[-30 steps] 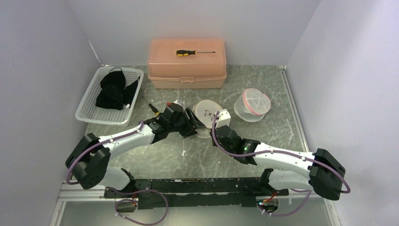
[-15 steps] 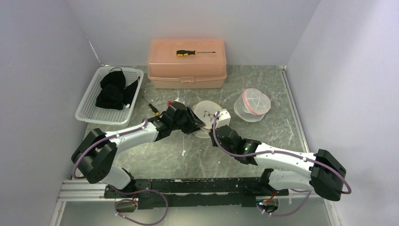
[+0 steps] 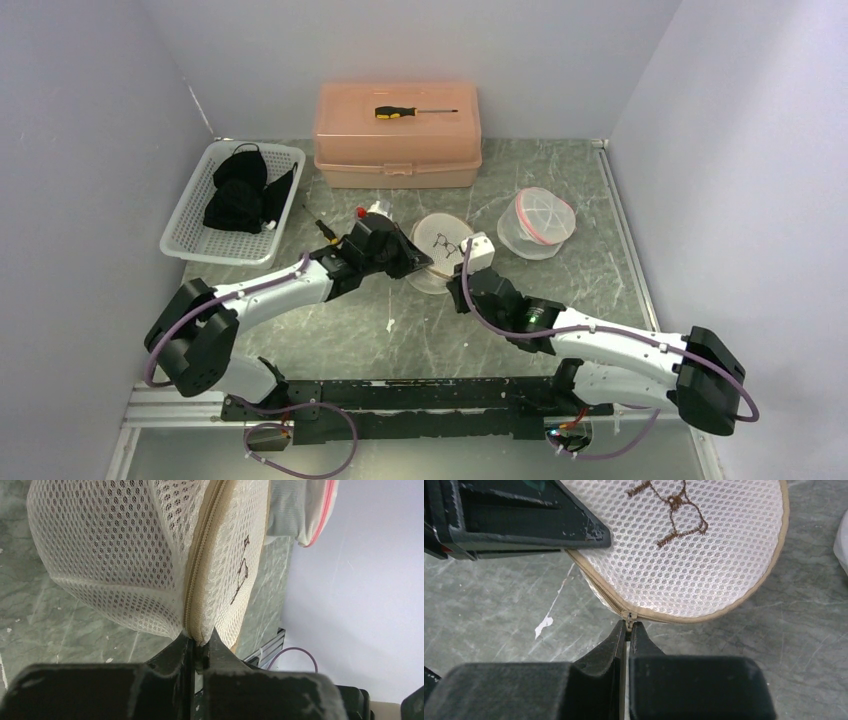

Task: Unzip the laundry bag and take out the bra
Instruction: Unzip the laundry bag at the center of the board.

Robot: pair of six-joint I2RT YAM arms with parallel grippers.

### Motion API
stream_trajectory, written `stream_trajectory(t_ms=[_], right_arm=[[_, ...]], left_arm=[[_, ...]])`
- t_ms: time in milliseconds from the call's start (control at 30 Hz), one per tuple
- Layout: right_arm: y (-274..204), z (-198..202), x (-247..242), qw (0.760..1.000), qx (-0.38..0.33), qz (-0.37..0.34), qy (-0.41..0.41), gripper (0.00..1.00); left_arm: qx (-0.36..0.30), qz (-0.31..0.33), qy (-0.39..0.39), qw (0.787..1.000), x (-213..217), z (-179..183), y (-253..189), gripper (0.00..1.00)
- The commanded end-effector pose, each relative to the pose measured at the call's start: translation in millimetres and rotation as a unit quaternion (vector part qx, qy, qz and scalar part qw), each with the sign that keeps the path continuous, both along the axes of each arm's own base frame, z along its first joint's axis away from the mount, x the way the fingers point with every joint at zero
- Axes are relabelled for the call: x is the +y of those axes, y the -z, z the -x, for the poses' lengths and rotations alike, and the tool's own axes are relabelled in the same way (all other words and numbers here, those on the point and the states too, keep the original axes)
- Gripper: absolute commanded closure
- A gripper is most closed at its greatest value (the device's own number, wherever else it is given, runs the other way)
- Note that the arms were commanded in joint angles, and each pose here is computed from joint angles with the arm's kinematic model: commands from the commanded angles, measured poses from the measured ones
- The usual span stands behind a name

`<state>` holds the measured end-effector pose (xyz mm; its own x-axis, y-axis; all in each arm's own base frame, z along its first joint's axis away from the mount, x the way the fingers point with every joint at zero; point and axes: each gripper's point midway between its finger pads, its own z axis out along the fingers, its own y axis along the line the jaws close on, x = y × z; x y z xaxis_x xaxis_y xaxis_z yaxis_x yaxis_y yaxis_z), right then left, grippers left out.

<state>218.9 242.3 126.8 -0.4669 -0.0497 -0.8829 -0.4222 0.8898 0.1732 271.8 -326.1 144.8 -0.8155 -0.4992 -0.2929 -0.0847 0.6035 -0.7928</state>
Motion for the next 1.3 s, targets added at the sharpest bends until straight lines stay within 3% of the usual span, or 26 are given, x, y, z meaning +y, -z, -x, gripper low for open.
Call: stream_trajectory(t_ms=[0,167,467,633,767,933,1100,1267], right_arm=[[7.4,-1.7,-14.9,0.999,-0.001,0.027,0.022,1.0],[9.2,-10.2,-30.6,0.998,0.005,0.017,0.065,1.0],[2.1,-18.5,-44.9,0.995,-0.004,0.003,0.1,1.0],[-31.1,-14.7,-35.7,0.996,-0.057,-0.04,0.057,1.0],[-57.0,-10.5,-27.2,0.994,-0.086,-0.059,0.034,1.0],[-73.2,-9.1,-11.3,0.993,-0.099,-0.061,0.018,1.0],[-69.5,-13.1,-0.2,0.993,-0.092,-0.066,0.023,1.0],[-44.6,-13.4,4.3,0.996,-0.064,-0.06,0.032,1.0]], left_arm=[[-0.044,-0.015,0.01,0.999,0.9,-10.9,-17.8,0.97],[-0.043,-0.039,0.063,0.996,7.4,-3.5,-12.3,0.97],[-0.062,0.033,0.146,0.987,28.6,-6.7,-22.0,0.97],[-0.154,0.024,0.206,0.966,28.5,-5.1,-67.9,0.97],[-0.225,-0.011,0.197,0.954,35.7,-16.7,-94.7,0.93],[-0.329,0.019,0.195,0.924,29.5,-23.3,-133.5,0.91],[-0.285,-0.002,0.232,0.93,21.5,-32.3,-117.6,0.92],[-0.236,0.02,0.238,0.942,17.7,-29.5,-70.1,0.82]])
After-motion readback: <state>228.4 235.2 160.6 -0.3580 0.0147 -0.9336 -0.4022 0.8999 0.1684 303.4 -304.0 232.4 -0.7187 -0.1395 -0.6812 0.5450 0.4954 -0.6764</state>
